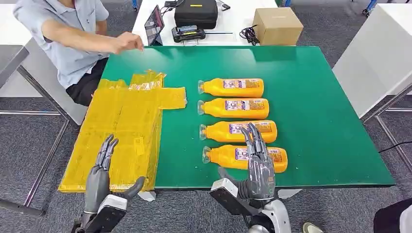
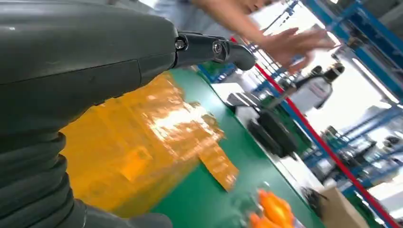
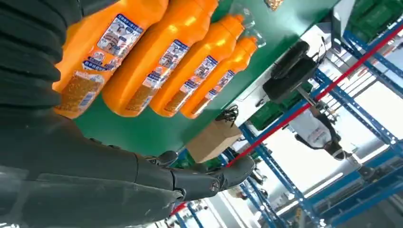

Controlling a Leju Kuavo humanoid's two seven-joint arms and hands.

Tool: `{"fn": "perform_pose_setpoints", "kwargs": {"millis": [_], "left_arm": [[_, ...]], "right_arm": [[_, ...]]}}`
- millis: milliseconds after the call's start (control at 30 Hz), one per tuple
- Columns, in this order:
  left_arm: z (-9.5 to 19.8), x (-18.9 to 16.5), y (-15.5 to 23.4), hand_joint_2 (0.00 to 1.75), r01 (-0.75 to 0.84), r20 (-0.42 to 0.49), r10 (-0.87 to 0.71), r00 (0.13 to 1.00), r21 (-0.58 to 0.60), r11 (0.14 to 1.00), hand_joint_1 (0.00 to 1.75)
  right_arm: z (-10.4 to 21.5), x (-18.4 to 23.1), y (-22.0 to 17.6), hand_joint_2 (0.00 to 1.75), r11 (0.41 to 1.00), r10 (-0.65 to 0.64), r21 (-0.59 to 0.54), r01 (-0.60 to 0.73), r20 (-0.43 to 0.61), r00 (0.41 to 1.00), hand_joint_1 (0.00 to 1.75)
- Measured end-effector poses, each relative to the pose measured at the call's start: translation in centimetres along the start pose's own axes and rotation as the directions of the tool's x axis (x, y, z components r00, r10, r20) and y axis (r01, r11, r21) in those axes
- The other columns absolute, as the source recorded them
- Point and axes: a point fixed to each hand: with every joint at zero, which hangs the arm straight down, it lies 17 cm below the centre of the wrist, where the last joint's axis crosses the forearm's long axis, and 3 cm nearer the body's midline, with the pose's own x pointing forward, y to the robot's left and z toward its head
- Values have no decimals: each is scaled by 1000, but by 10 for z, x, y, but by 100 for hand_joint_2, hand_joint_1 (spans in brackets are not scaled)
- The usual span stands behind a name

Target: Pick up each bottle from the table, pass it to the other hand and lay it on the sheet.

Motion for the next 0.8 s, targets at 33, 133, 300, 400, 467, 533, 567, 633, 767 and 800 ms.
{"fn": "perform_pose_setpoints", "kwargs": {"millis": [33, 133, 300, 400, 467, 533, 567, 633, 767, 800], "left_arm": [[0, -2, 2, 175, 4, -5, -4, 1000, 5, 1000, 0], [1, -6, 8, 175, 21, -19, -20, 1000, 26, 999, 0], [1, -10, 13, 175, 40, -32, -39, 999, 37, 999, 0], [1, -11, 12, 175, 40, -37, -39, 999, 37, 998, 0], [-1, -10, 10, 175, 45, -38, -44, 998, 27, 999, 0], [-5, -7, 7, 175, 52, -36, -51, 998, 22, 998, 0], [-7, -5, 5, 175, 49, -36, -48, 998, 21, 999, 0], [-11, -1, 1, 175, 44, -28, -44, 999, 19, 999, 0], [-15, 4, -2, 175, 42, -21, -42, 999, 19, 999, 0], [-16, 6, -4, 175, 41, -17, -40, 999, 18, 999, 0]], "right_arm": [[0, 1, 0, 175, 1000, -1, -1, 1, 1, 1000, 0], [-1, 3, 0, 175, 1000, -4, -1, 4, 7, 1000, 0], [-2, 5, 1, 175, 1000, -9, 3, 8, 11, 1000, 0], [-2, 5, 1, 175, 1000, -9, 2, 9, 10, 1000, 0], [-1, 4, 0, 175, 1000, -9, -2, 9, 7, 1000, 0], [-1, 3, -5, 175, 1000, -12, -10, 12, 4, 1000, 0], [-1, 2, -7, 175, 1000, -10, -13, 10, 2, 1000, 0], [0, -1, -10, 175, 1000, -8, -18, 8, -3, 1000, 0], [1, -6, -13, 175, 1000, -5, -18, 5, -9, 1000, 0], [2, -8, -13, 175, 1000, -1, -9, 1, -12, 1000, 0]]}}
